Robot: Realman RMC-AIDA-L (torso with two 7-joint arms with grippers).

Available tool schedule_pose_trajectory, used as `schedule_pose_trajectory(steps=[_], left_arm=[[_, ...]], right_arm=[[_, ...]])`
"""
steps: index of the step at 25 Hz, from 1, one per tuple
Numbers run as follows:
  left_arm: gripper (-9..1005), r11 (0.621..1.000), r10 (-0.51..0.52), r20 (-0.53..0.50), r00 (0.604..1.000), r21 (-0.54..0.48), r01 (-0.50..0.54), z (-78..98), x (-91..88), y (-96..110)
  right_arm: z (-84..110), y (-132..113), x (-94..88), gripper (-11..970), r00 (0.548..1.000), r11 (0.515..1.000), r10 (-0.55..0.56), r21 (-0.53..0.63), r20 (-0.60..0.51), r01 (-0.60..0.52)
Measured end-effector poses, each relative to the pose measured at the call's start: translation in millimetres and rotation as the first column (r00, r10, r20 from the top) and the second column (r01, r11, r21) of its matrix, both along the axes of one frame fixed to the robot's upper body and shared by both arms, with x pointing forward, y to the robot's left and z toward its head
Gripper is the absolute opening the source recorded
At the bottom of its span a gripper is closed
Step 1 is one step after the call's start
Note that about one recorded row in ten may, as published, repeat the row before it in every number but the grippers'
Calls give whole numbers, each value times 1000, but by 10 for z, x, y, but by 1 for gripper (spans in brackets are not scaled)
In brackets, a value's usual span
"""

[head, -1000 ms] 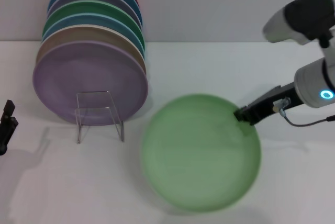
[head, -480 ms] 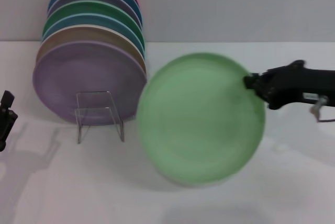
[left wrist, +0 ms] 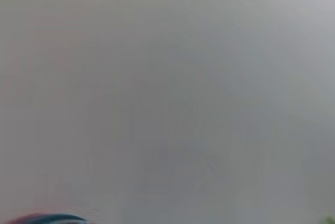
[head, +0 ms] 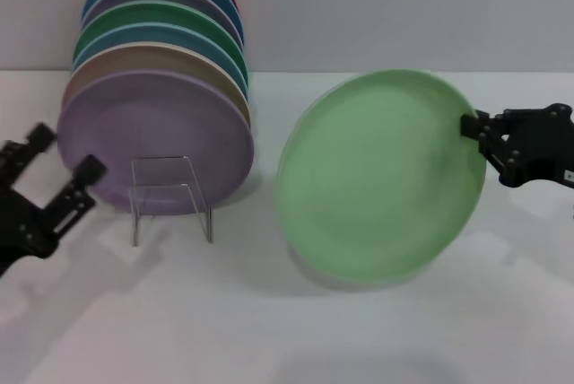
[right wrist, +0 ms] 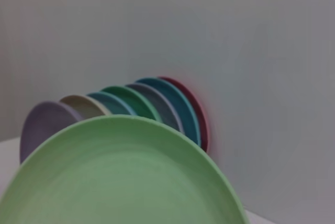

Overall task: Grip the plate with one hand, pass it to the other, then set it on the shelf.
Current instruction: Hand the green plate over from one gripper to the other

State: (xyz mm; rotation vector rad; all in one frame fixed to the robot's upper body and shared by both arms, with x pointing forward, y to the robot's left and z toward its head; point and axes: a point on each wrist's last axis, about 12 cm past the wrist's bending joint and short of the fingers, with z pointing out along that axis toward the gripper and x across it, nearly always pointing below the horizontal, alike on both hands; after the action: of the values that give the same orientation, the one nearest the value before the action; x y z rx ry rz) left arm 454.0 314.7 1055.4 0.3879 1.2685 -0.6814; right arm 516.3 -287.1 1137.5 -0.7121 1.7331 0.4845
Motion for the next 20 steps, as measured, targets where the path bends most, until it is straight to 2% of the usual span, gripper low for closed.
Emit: schedule_pose_trajectory(steps=[1, 5, 10, 11, 13, 15, 16, 17, 18, 19, 20], left_arm=[[760, 999, -44, -10, 999, 2, 44, 14, 19, -23], [761, 996, -91, -23, 996, 13, 91, 36, 86, -92], [761, 997, -57, -29, 998, 50, 59, 113, 262, -193], [761, 997, -16, -8, 1000, 82, 17, 214, 352, -256], [761, 995, -1, 8, 1000, 103, 1, 282, 391, -295], [761, 990, 7, 25, 1000, 139, -10, 436, 458, -363], [761, 985, -4, 19, 1000, 174, 1, 598, 527, -435], [761, 985, -4, 19, 1000, 174, 1, 598, 527, -435], [761, 978, -25, 13, 1000, 209, 22, 764, 572, -541], [761, 978, -25, 13, 1000, 209, 22, 764, 572, -541], [761, 973, -36, 11, 999, 228, 32, 845, 585, -604]], right_arm=[[-35, -18, 13, 17, 1000, 1000, 0, 1, 11, 0], [-63, -2, 34, 17, 1000, 1000, 9, -2, 12, -9], [-78, 25, 55, 17, 1000, 1000, 20, 3, 6, -20], [-89, 20, 58, 17, 1000, 1000, 19, 6, 2, -19], [-102, 19, 60, 17, 1000, 1000, 18, 9, -2, -18], [-108, 20, 60, 17, 1000, 1000, 18, 10, -4, -18], [-114, 20, 61, 17, 1000, 1000, 17, 10, -6, -17], [-114, 20, 61, 17, 1000, 1000, 17, 10, -6, -17], [-115, 9, 62, 17, 1000, 1000, 14, 11, -6, -14], [-115, 9, 62, 17, 1000, 1000, 14, 11, -6, -14], [-119, 3, 64, 17, 1000, 1000, 12, 11, -7, -12]])
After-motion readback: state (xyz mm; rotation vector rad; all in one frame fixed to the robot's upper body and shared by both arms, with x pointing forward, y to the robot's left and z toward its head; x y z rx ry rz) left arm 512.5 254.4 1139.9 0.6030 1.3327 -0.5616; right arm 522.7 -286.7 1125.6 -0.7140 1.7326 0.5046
